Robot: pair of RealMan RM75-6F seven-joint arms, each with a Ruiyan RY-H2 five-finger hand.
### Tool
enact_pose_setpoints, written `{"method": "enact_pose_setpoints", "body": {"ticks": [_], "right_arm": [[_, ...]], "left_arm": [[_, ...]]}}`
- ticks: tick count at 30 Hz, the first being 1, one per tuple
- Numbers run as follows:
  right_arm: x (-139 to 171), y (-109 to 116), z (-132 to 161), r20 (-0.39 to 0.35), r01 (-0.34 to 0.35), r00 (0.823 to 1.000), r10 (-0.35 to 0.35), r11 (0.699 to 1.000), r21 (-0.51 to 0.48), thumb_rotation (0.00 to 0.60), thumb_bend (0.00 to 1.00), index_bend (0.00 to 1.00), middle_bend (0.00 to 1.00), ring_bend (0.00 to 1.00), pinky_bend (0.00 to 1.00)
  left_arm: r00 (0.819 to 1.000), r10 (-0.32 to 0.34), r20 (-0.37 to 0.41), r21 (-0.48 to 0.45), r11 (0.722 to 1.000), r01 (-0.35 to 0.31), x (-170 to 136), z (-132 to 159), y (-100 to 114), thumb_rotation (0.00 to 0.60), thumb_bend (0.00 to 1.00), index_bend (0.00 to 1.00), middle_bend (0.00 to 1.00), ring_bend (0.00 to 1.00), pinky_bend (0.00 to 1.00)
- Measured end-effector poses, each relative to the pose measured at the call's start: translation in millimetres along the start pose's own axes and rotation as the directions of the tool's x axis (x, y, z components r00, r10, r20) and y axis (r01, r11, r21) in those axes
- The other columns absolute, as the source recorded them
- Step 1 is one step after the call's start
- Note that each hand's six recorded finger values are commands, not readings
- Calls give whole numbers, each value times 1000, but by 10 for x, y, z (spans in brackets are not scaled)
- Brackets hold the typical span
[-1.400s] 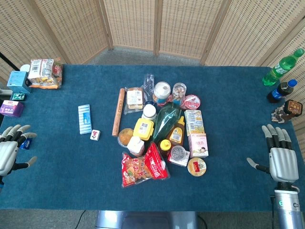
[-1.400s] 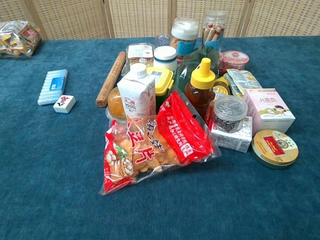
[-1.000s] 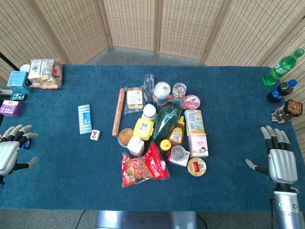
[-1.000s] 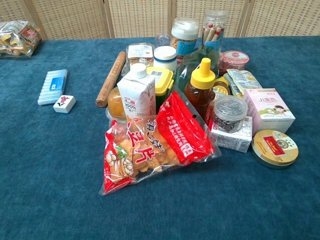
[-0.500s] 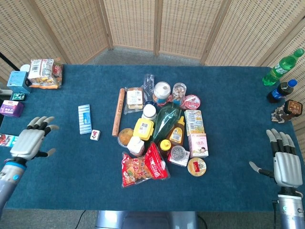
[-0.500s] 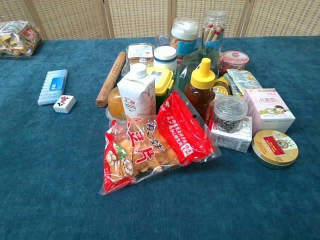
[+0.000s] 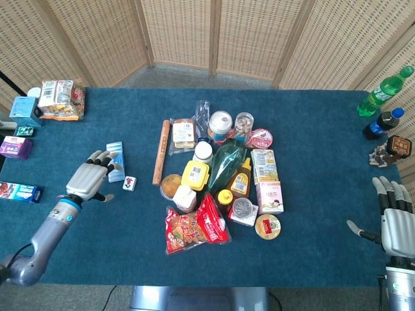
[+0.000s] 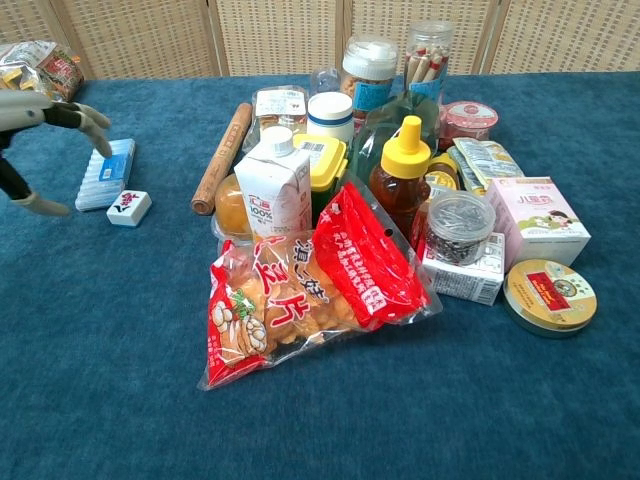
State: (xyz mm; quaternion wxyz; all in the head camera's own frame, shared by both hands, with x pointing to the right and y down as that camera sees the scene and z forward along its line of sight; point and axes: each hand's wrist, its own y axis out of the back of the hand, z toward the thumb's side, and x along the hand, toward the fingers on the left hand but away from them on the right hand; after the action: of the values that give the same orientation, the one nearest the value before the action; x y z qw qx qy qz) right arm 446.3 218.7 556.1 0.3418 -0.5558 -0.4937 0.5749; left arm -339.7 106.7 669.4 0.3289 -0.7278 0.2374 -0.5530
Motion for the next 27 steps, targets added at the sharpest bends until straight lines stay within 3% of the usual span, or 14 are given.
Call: {"method": "enact_pose_setpoints", "body": {"ticks": [19, 27], "right_arm": [[64, 46, -130, 43, 7, 999, -7, 1000, -1, 514, 0, 0, 0, 0, 0], [90, 67, -172, 57, 11, 998, -10, 1000, -9, 516, 0, 0, 0, 0, 0]], "left_arm": [[999, -46, 8, 3, 999, 46, 334, 157, -215, 600, 182, 350, 61, 0, 0], [999, -49, 8, -5, 999, 49, 412, 207, -253, 600, 179, 553, 172, 45, 0]]}}
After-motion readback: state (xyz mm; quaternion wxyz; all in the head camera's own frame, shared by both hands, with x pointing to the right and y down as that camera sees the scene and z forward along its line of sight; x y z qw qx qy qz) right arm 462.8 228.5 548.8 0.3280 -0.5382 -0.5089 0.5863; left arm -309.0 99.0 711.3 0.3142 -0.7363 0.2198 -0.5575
